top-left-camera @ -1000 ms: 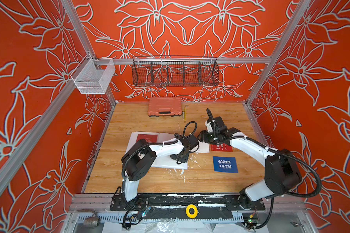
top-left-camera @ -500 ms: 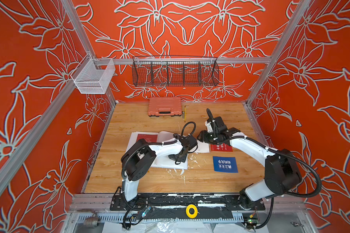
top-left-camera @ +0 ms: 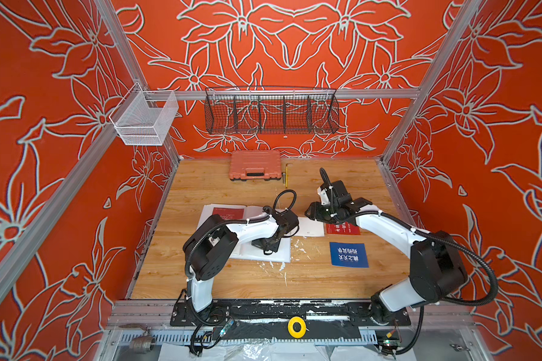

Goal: Place the photos into the photo albums
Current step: Turn the page of the photo album at the center of the board.

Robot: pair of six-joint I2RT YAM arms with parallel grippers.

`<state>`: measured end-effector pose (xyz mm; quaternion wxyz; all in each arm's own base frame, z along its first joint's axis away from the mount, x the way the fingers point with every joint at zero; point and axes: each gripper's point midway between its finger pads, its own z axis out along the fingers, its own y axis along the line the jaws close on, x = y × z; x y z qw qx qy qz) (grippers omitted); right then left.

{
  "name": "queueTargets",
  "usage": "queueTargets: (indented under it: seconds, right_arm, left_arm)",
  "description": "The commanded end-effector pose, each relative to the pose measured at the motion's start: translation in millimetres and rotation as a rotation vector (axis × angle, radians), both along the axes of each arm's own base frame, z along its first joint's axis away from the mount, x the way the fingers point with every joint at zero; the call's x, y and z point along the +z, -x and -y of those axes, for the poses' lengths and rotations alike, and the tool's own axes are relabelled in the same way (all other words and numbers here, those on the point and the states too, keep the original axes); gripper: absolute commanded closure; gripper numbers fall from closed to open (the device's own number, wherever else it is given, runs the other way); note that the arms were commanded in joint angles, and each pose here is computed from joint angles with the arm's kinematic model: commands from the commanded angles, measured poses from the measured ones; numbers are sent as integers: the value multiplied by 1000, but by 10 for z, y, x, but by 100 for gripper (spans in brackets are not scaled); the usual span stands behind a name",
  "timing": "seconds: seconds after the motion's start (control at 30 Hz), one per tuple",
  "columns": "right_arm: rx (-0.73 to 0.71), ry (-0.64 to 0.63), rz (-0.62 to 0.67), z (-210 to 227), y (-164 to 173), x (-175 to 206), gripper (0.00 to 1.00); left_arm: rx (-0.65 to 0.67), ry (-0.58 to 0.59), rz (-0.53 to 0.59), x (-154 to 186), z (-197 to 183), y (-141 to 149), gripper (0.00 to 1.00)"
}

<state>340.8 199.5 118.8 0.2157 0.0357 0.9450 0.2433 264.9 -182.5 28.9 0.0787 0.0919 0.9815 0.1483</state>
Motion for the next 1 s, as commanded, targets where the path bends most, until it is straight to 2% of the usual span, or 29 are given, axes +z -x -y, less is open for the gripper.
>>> queueTargets:
  seconds: [0.0, 0.17, 0.3, 0.4, 0.53, 0.97]
  right_arm:
    - [8, -33, 0, -30, 22, 42, 45]
    - [102, -144, -3, -305, 108, 124, 43]
    - [224, -300, -25, -736, 237, 178, 41]
    - [276, -358, -58, -1008, 299, 123, 41]
    - [293, -367, -106, -1208, 315, -25, 41]
    - [302, -330, -187, -1383, 422, -367, 41]
  left_arm:
    - [46, -52, -2, 54, -286, 23, 100]
    - [95, -37, -9, 21, -517, 37, 100]
    - [93, -9, 12, 82, -519, 27, 100]
    - [94, 1, 10, 94, -496, 14, 100]
    - [95, -5, 7, 87, -511, 13, 100]
    - [139, -33, -5, 73, -738, 65, 100]
